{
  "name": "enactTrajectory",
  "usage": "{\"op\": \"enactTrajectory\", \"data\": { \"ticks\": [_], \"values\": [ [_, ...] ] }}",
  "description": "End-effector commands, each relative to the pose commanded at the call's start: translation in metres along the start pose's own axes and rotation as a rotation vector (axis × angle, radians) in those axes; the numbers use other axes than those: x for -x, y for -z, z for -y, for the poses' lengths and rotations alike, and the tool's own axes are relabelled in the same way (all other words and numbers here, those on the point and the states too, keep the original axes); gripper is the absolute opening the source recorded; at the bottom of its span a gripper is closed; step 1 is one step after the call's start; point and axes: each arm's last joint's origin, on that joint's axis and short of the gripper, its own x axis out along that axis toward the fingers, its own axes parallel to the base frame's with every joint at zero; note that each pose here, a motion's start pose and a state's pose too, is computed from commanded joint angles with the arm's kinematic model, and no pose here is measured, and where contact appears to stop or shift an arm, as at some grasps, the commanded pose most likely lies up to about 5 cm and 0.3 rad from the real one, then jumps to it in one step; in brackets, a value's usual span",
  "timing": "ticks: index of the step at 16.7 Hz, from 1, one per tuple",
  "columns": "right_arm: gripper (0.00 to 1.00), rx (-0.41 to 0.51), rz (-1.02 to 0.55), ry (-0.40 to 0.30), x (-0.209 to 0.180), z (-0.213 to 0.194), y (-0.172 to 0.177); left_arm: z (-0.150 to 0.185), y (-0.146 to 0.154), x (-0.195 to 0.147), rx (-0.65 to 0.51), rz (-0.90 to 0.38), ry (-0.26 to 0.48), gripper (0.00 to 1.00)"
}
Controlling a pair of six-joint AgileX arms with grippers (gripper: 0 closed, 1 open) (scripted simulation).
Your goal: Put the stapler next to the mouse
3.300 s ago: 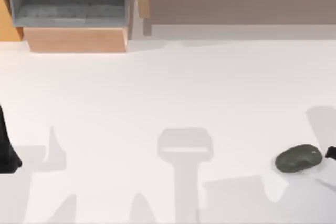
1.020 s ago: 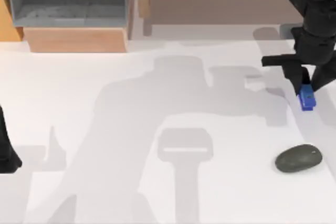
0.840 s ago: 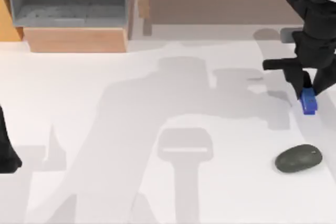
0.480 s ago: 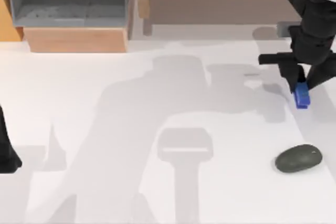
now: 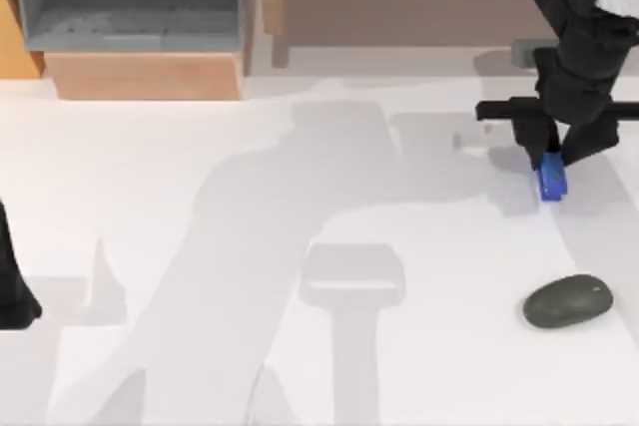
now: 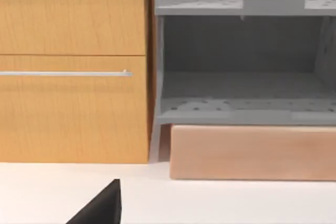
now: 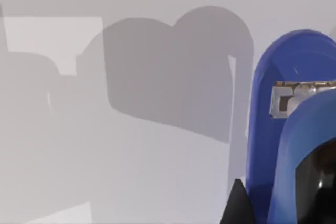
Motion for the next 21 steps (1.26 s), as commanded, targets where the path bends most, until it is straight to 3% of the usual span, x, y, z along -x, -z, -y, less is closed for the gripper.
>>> {"op": "enactTrajectory", "data": {
  "ticks": [2, 15, 21],
  "values": [
    [0.00, 0.000, 0.000, 0.000, 0.0000, 0.0000, 0.0000, 0.0000, 0.0000, 0.0000, 0.000, 0.000, 0.000, 1.00],
    [0.98, 0.000, 0.000, 0.000, 0.0000, 0.0000, 0.0000, 0.0000, 0.0000, 0.0000, 0.000, 0.000, 0.000, 1.00],
    [1.00, 0.000, 0.000, 0.000, 0.0000, 0.0000, 0.0000, 0.0000, 0.0000, 0.0000, 0.000, 0.000, 0.000, 1.00]
  ]
}}
